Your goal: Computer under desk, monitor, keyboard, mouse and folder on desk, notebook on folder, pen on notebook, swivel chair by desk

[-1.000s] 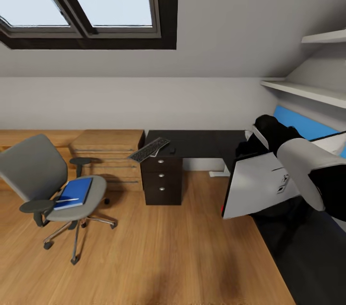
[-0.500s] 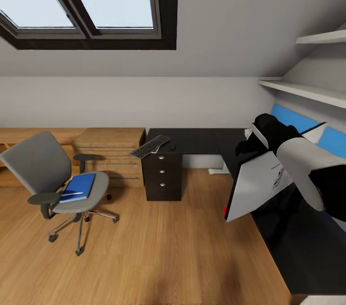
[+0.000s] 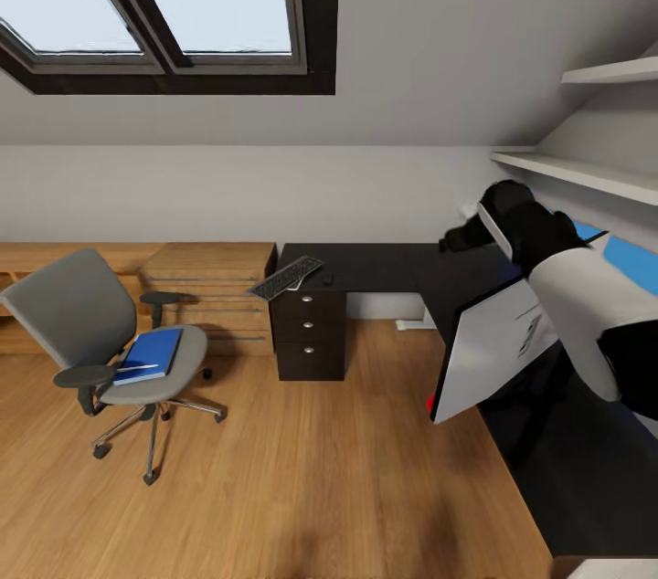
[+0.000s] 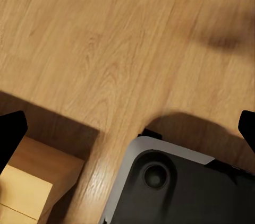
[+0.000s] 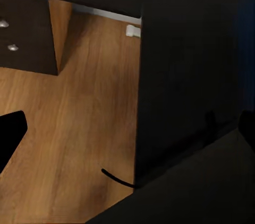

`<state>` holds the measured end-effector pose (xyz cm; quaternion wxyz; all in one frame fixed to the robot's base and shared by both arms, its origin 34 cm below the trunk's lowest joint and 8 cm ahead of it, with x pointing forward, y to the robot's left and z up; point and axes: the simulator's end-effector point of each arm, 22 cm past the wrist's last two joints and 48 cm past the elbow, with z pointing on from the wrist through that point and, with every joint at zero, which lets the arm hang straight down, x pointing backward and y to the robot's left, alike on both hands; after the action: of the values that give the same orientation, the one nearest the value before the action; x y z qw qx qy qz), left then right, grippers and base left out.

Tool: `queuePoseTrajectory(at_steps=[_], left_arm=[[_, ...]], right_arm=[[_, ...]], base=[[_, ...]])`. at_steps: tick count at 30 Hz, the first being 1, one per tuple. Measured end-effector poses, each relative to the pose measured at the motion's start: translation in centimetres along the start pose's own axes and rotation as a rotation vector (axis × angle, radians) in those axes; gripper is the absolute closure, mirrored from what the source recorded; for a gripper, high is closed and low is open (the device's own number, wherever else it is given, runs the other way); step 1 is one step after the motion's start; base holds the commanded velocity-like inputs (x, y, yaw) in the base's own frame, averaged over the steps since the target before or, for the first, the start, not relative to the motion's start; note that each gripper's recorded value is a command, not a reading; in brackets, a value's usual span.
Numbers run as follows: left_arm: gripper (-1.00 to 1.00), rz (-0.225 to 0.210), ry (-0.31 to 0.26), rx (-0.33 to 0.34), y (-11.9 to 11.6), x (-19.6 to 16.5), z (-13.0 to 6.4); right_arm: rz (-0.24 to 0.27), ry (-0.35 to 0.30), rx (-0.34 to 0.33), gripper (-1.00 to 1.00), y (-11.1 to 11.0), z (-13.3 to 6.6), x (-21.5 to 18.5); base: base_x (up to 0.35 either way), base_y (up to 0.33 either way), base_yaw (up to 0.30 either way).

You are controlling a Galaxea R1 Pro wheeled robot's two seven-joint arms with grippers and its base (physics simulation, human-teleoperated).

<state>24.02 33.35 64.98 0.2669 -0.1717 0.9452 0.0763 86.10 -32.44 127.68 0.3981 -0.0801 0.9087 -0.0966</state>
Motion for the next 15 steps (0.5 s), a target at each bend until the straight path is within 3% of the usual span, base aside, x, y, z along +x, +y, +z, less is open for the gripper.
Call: queuePoseTrajectory(at_steps=[1, 2, 4, 9, 12, 15], left_arm=[[-1.00, 0.000, 0.000, 0.000, 0.0, 0.0, 0.0], [-1.00, 0.000, 0.002, 0.002, -0.1, 0.1, 0.0], [-1.00, -0.004, 0.006, 0.010, -0.8, 0.3, -0.1], [-1.00, -0.008, 0.011, 0.016, -1.4, 0.6, -0.2], [-1.00, -0.008, 0.019, 0.018, -1.5, 0.9, -0.3], [-1.00, -0.008, 0.020, 0.018, -1.5, 1.0, -0.3]], right_arm=[[-0.002, -0.016, 0.000, -1.00, 0.0, -0.3, -0.5], [0.004, -0.112, -0.001, -1.00, -0.4, -2.6, -3.6], [0.018, -0.181, 0.001, -1.00, -1.3, -4.4, -5.6], [0.046, -0.271, 0.014, -1.00, -3.2, -7.1, -7.8], [0.093, -0.317, 0.047, -1.00, -6.9, -8.8, -8.2], [0.113, -0.323, 0.061, -1.00, -8.5, -9.1, -8.0]], base=[[0.000, 0.000, 0.000], [0.000, 0.000, 0.000], [0.000, 0.000, 0.000], [-0.058, -0.014, 0.000], [-0.255, -0.115, 0.000], [-0.271, -0.177, 0.000]])
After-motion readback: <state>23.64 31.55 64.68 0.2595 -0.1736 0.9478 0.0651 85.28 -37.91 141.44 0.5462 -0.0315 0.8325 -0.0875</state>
